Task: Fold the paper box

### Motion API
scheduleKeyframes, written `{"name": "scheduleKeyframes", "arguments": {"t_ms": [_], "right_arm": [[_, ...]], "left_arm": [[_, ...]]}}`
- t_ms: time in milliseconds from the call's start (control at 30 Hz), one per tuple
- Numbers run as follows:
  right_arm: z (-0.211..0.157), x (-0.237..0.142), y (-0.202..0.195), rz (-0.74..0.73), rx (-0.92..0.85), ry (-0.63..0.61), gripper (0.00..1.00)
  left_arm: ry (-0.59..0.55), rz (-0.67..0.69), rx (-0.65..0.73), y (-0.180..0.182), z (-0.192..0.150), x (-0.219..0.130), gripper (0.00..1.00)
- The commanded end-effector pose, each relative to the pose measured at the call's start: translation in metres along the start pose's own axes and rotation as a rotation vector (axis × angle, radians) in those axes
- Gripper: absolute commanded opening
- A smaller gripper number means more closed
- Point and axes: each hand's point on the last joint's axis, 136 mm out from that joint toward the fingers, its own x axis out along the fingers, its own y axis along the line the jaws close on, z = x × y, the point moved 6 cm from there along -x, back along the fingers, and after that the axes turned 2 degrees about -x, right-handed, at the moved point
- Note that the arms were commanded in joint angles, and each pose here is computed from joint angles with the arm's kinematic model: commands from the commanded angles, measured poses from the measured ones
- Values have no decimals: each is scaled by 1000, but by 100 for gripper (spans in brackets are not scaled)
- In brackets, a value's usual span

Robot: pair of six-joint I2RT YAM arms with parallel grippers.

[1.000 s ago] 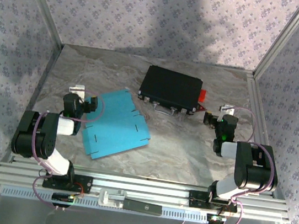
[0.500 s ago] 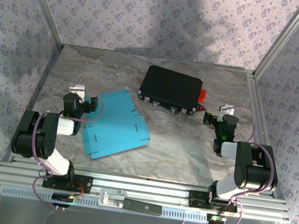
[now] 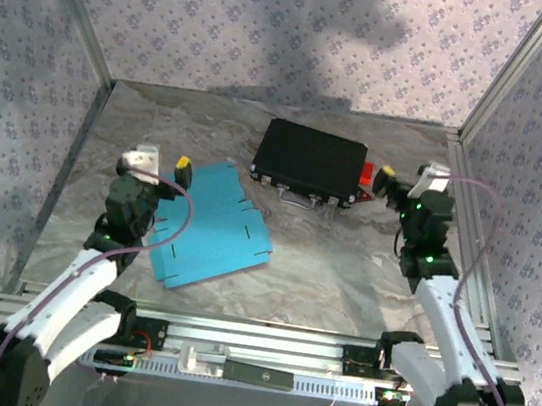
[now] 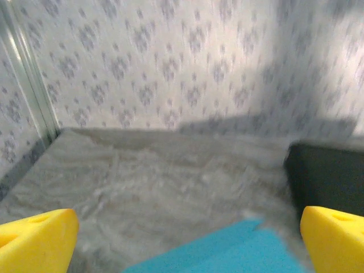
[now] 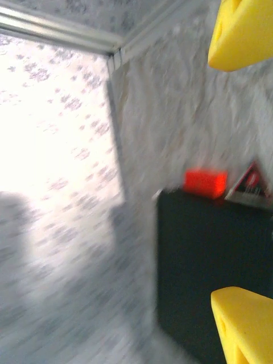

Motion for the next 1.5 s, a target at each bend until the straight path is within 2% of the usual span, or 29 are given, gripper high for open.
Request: {"name": "scheduleKeyframes", "arguments": {"t_ms": [0,33,67,100,167,267,333,433,633,733,967,1067,1233,1467], "right_arm": [[-33,-16,-3,-48,379,331,99],[-32,-15,1,18,383,360,99],[-30,-16,7,70,387,383,94],[-31,-23,13,63,371,425,87],[-33,-42,29,38,301,472,79],[-48,-71,55,74,256,511,74],[-75,-84,74,128,282,578,73],[-120,-97,101,201,335,674,73],[-181,-121,160,367,517,757,71],[-204,-129,191,394,552,815,66],[-258,-126,251,457,670,896,65],[-269,-120,264,481,731,889,62],[-278,-113,270,443,714,886,61],[-312,-102,269,425,853,930,59]], "left_arm": [[175,113,-344,11,13,-20,100],[230,8,-382,2,16,-18,100],[318,-78,-441,-6,17,-15,100],[435,-88,-475,-11,12,-13,99],[620,-35,-466,-17,3,-17,87],[767,46,-404,-18,-25,-25,82],[787,102,-399,-10,-43,-26,80],[824,140,-464,6,-68,-16,78],[962,210,-594,48,-121,13,69],[989,232,-616,59,-135,25,67],[976,251,-628,70,-151,36,68],[992,262,-634,73,-159,37,68],[1004,274,-658,76,-176,37,68],[1012,263,-679,75,-187,33,68]]}}
